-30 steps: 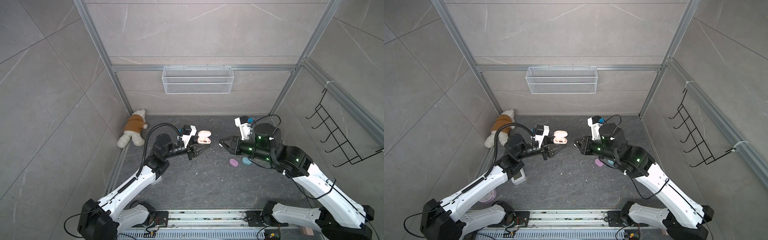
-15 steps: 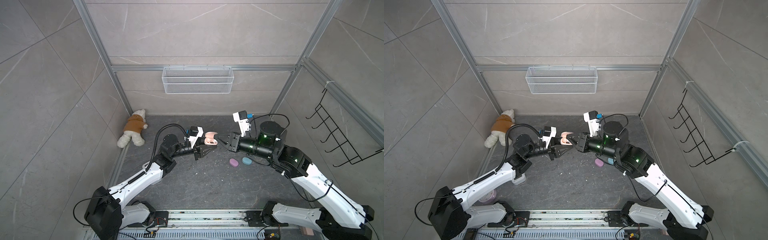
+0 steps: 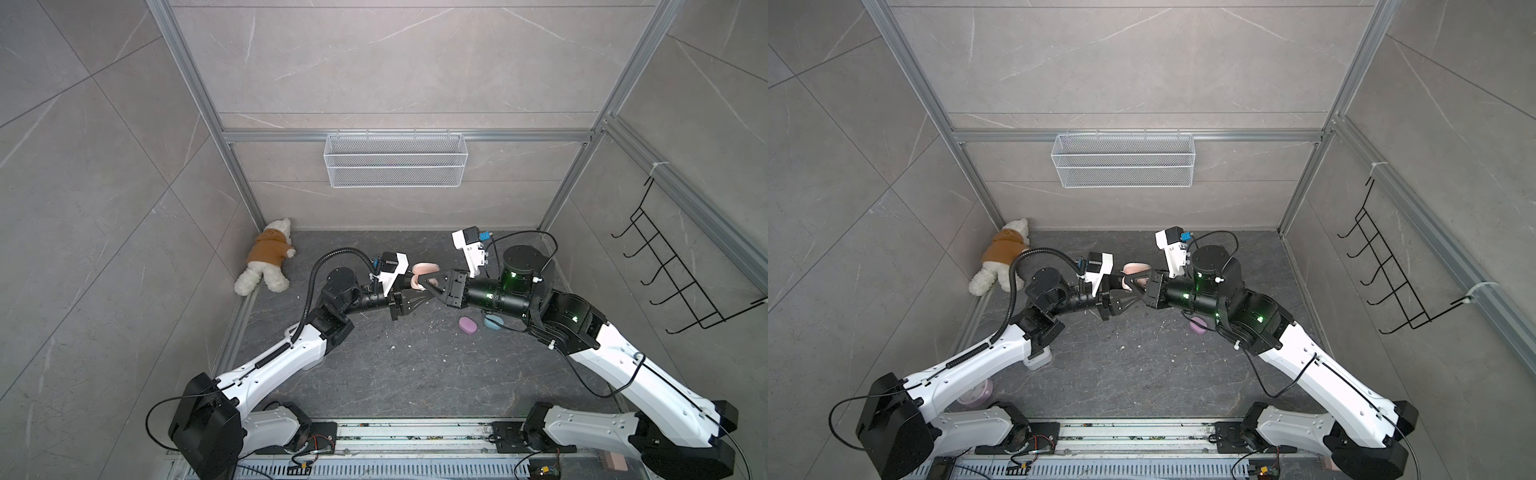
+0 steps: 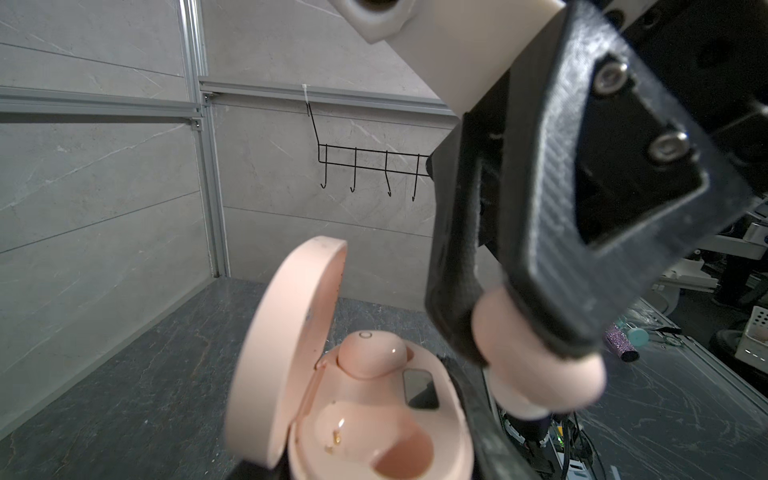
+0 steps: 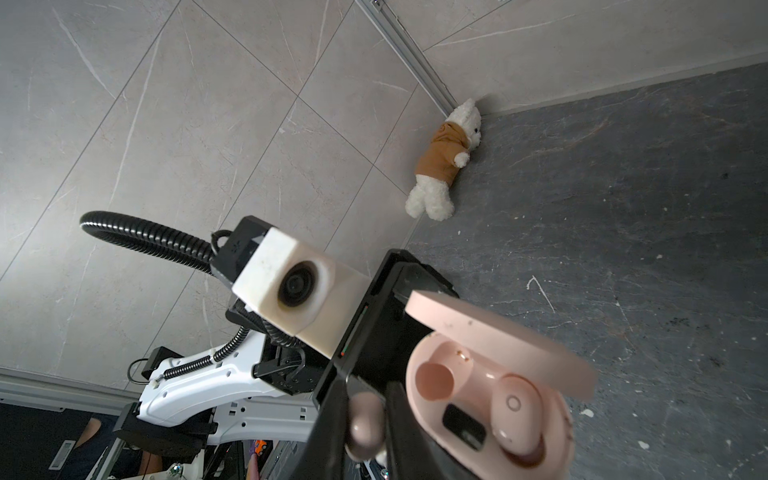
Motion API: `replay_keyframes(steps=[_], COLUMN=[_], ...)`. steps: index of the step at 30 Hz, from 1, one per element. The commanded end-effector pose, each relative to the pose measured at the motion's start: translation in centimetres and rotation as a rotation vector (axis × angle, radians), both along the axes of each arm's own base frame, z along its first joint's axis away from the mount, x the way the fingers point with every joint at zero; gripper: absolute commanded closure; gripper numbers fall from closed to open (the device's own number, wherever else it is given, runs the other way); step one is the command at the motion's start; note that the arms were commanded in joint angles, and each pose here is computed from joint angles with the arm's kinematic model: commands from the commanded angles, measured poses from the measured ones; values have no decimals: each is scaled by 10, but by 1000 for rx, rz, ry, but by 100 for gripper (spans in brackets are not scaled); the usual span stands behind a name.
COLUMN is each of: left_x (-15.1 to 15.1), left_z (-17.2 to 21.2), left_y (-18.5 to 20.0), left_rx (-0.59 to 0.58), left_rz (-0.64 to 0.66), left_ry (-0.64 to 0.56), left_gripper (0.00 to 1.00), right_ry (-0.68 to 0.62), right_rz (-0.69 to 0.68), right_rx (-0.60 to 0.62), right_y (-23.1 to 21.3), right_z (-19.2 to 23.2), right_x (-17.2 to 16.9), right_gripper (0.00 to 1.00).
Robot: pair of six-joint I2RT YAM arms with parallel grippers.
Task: Insert the wireless bluetooth earbuds into the charging case
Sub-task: 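Carry the earbud with the right gripper toward the case in the left gripper, then lower the earbud into the empty case slot and open the right gripper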
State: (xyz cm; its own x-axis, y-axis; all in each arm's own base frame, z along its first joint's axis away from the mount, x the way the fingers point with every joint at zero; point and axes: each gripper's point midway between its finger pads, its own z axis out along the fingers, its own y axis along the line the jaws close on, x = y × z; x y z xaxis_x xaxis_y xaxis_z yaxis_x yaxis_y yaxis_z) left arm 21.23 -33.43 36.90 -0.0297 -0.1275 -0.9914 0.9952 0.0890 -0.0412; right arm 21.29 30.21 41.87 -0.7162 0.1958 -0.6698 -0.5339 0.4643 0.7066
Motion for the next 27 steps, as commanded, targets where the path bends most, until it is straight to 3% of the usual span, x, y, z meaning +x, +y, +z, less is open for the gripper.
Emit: replay_keyframes(steps=[1, 27], left_x=[-12, -24], left_z=[31, 36], left_y=[3, 8], left_rx=[-54, -56], left_rz=[-27, -36], left_ry=[-101, -128], left_gripper=[99, 99], right_ry=[-17, -6], right_rz=[-20, -47], right_rx=[-3, -24], right_y=[5, 12], right_z=[-3, -10], right_x=[6, 13], right_gripper=[81, 81])
